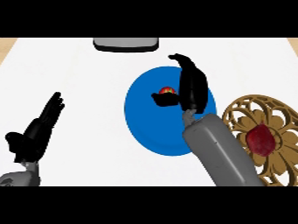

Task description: Pick the tomato from the placemat and place it in the plate

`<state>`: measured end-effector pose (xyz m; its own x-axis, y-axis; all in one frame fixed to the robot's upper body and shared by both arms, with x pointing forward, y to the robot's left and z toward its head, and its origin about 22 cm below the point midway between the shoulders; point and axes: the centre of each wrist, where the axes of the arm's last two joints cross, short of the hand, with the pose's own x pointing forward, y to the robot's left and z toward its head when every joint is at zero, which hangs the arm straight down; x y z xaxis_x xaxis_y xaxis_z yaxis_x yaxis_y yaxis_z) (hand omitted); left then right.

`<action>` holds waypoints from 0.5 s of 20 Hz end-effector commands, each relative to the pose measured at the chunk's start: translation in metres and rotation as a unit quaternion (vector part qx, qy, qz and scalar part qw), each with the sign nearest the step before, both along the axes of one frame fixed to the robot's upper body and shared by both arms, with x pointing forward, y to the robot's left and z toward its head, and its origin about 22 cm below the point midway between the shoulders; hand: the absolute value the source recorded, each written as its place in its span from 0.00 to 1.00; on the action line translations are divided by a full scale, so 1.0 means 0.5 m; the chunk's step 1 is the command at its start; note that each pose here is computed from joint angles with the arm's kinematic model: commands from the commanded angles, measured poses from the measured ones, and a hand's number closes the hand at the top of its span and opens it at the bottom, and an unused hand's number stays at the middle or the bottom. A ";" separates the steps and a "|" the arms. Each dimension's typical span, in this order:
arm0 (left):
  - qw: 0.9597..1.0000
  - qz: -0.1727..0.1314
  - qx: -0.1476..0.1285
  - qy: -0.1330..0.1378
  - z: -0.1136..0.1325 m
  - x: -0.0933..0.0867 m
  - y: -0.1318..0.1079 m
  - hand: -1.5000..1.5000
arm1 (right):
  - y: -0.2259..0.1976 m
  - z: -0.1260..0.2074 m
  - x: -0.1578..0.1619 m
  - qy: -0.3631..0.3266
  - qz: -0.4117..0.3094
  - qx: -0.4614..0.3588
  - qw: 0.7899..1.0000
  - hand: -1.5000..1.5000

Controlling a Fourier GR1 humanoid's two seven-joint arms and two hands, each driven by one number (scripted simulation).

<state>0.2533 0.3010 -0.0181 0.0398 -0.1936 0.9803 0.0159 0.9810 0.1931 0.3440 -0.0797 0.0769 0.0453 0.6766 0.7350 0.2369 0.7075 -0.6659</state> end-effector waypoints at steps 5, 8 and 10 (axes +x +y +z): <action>1.000 0.015 -0.002 0.003 0.005 -0.020 0.023 0.50 | -0.069 0.020 -0.015 -0.091 -0.054 0.158 0.982 0.00; 1.000 0.004 0.000 -0.007 0.002 -0.012 0.027 0.50 | -0.105 0.012 -0.030 -0.098 -0.044 0.227 0.968 0.00; 1.000 0.016 0.002 0.002 -0.022 0.002 -0.005 0.50 | -0.167 -0.018 -0.051 -0.107 -0.047 0.249 0.961 0.00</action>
<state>0.2512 0.3076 -0.0216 0.0450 -0.1889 0.9810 -0.0043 0.9819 0.1893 0.3294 -0.1317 0.0731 -0.0477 0.3523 0.9347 0.3847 0.8700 -0.3083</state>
